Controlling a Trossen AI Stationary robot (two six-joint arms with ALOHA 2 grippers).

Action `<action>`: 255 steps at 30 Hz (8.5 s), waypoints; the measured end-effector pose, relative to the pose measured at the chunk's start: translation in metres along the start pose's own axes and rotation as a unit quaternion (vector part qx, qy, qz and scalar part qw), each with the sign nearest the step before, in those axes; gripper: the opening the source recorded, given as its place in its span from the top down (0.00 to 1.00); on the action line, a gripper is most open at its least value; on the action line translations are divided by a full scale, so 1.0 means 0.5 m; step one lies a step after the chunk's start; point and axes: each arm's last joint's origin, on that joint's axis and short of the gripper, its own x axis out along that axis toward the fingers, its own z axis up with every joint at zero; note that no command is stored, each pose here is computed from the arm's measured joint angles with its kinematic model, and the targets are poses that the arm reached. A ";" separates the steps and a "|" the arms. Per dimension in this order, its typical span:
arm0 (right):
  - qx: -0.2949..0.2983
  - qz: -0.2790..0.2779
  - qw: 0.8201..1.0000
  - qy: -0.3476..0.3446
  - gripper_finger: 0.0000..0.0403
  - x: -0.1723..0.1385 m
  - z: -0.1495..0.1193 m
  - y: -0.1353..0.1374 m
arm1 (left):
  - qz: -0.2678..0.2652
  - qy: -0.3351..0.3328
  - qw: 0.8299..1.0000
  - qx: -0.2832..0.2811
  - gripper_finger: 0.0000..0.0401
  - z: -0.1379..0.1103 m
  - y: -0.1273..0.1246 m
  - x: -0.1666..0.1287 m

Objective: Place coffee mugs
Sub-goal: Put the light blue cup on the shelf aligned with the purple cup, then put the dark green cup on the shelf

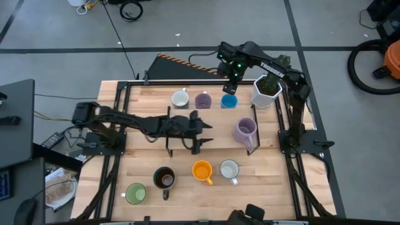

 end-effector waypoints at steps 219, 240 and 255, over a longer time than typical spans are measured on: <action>-0.207 0.031 0.977 0.031 0.92 -0.064 -0.124 0.154 | -0.013 -0.112 0.990 -0.080 0.36 0.027 0.047 -0.110; -0.212 0.016 0.976 0.038 0.73 -0.060 -0.124 0.163 | 0.028 -0.096 0.991 -0.086 0.36 -0.033 0.079 0.025; -0.198 -0.012 0.979 -0.050 0.69 -0.153 -0.125 0.186 | -0.006 -0.115 0.993 -0.032 0.36 -0.004 0.078 -0.003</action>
